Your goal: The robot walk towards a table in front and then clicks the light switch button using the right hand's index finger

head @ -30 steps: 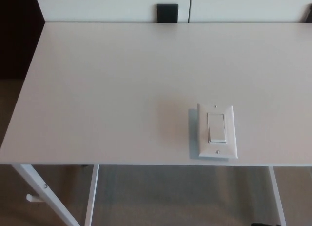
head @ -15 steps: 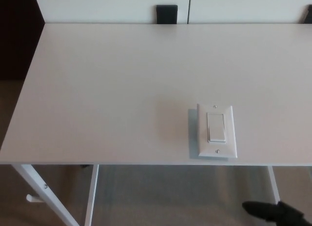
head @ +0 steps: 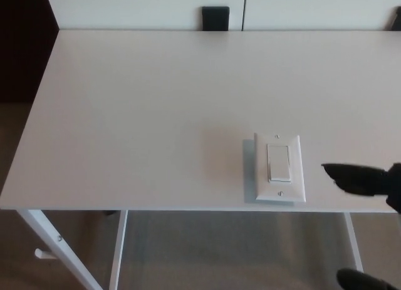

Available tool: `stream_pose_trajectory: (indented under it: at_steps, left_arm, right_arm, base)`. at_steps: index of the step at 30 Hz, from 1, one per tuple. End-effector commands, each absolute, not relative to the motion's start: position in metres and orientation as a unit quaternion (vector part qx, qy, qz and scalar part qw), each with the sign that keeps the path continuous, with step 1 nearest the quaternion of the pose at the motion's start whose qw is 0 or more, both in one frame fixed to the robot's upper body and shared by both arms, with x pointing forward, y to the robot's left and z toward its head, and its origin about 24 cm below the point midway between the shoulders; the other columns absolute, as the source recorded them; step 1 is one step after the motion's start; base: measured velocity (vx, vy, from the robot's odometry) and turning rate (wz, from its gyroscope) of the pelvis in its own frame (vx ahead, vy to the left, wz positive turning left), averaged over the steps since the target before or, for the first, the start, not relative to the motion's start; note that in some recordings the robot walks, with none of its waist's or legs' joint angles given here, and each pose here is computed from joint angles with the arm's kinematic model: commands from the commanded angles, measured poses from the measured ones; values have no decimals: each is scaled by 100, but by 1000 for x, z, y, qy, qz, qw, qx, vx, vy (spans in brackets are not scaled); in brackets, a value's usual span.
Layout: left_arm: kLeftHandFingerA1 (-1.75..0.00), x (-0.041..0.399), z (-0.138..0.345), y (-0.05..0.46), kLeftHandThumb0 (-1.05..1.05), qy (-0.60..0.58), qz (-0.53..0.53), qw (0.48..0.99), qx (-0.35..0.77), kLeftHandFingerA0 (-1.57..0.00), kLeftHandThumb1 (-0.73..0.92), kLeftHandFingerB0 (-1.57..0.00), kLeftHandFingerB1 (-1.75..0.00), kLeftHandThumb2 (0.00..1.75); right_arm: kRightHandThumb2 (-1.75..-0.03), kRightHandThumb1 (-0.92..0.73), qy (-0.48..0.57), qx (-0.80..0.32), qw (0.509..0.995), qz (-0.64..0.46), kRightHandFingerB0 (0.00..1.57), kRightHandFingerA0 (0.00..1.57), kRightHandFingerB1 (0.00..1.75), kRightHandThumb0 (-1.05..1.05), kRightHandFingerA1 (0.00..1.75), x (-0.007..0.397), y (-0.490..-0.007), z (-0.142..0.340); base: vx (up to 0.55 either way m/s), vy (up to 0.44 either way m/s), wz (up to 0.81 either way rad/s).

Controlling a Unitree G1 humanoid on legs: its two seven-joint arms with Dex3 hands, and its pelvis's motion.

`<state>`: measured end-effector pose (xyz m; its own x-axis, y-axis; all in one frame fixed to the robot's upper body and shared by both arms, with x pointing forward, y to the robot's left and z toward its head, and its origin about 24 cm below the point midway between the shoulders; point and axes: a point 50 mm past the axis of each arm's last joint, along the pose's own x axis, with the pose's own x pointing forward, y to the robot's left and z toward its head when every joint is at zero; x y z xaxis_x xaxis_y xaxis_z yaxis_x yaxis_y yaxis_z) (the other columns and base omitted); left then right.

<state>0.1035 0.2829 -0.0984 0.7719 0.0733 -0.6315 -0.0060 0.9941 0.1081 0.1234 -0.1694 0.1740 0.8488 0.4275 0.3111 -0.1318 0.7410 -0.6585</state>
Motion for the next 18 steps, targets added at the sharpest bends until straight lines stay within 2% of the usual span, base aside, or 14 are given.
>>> stream_pose_trajectory:
  at_steps: [1,8,18]
  left_arm:
    - [-43,103,-93,295,-31,349,23,936,50,-42,57,-40,-39,57]
    - [-42,107,-90,295,-30,347,17,936,54,-43,59,-40,-39,57]
    - [-42,109,-89,294,-30,347,16,936,58,-42,58,-40,-39,57]
  right_arm:
    - [-57,-57,-337,-479,802,118,37,37,62,-54,72,133,-155,190]
    - [-56,-55,-318,-528,776,135,46,47,58,-55,67,165,-152,175]
    - [-55,-50,-291,-606,730,127,54,48,52,-54,58,208,-155,167]
  base:
    - [0,0,0]
    - [0,0,0]
    - [0,0,0]
